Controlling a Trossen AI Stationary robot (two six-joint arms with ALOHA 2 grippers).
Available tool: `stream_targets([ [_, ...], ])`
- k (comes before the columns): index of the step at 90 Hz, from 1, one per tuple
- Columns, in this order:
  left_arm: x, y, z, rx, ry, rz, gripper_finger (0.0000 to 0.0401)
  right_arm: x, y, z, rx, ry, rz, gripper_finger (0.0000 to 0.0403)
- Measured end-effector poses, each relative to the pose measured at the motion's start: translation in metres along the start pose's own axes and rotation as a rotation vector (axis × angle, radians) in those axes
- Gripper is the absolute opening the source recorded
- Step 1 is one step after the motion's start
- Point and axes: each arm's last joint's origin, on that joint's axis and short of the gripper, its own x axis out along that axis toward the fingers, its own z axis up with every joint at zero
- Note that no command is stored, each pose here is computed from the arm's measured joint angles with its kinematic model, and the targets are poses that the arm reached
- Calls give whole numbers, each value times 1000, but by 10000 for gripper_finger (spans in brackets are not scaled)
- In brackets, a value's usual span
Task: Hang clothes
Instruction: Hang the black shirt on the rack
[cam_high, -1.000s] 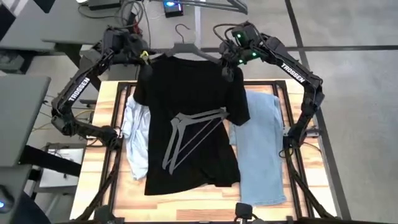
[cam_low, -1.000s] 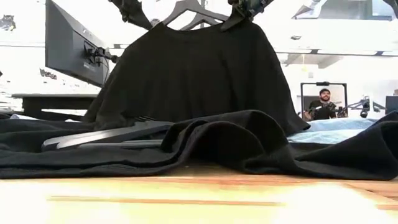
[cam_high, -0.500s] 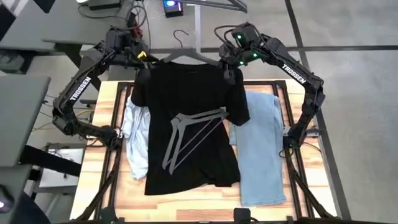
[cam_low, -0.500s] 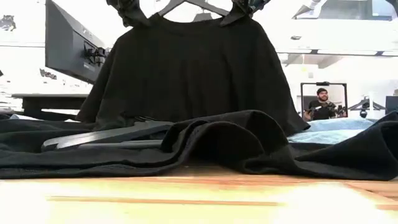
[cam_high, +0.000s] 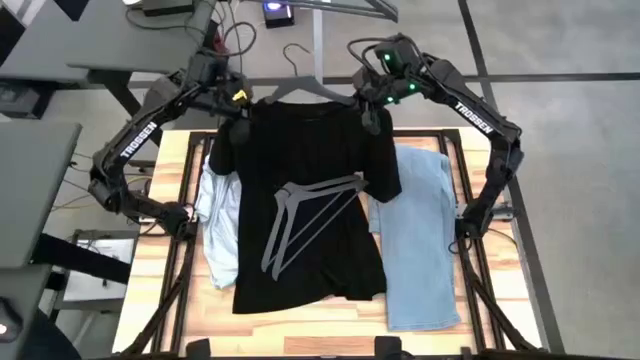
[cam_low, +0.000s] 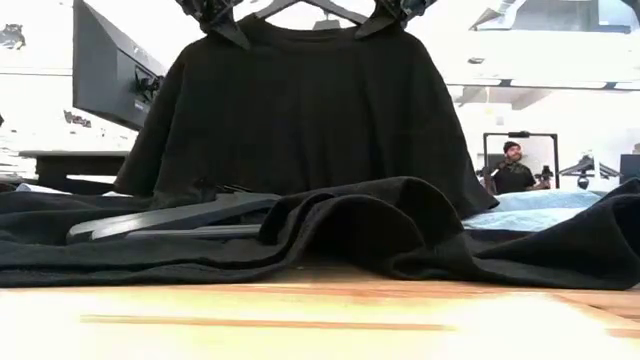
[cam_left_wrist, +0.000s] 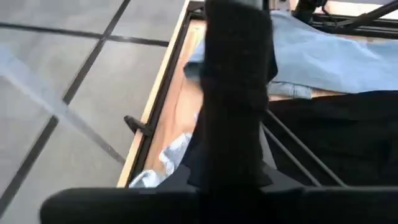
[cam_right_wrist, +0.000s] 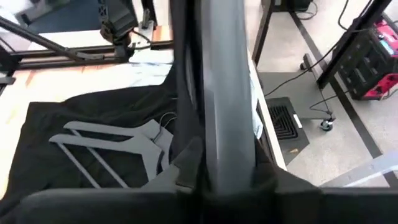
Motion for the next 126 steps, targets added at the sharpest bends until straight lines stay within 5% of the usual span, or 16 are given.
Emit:
stream_targets([
  [34,-26,-6,2,57,-81,16,3,-50,-1,0,24,-56,-83,158],
  [54,-27,-7,5,72,-106,10,3,-51,-6,-9,95,5,-70,189],
  [68,-27,-7,5,66,-112,7,3,-46,0,-6,26,-8,-12,192],
  [85,-27,-7,7,70,-127,13,3,-44,1,-6,15,-9,-5,149],
  [101,-28,-7,8,76,-137,11,3,-40,-2,-7,-4,-6,3,24],
  [126,-30,-1,8,-38,-95,172,58,-43,-6,-6,42,-25,-18,21],
])
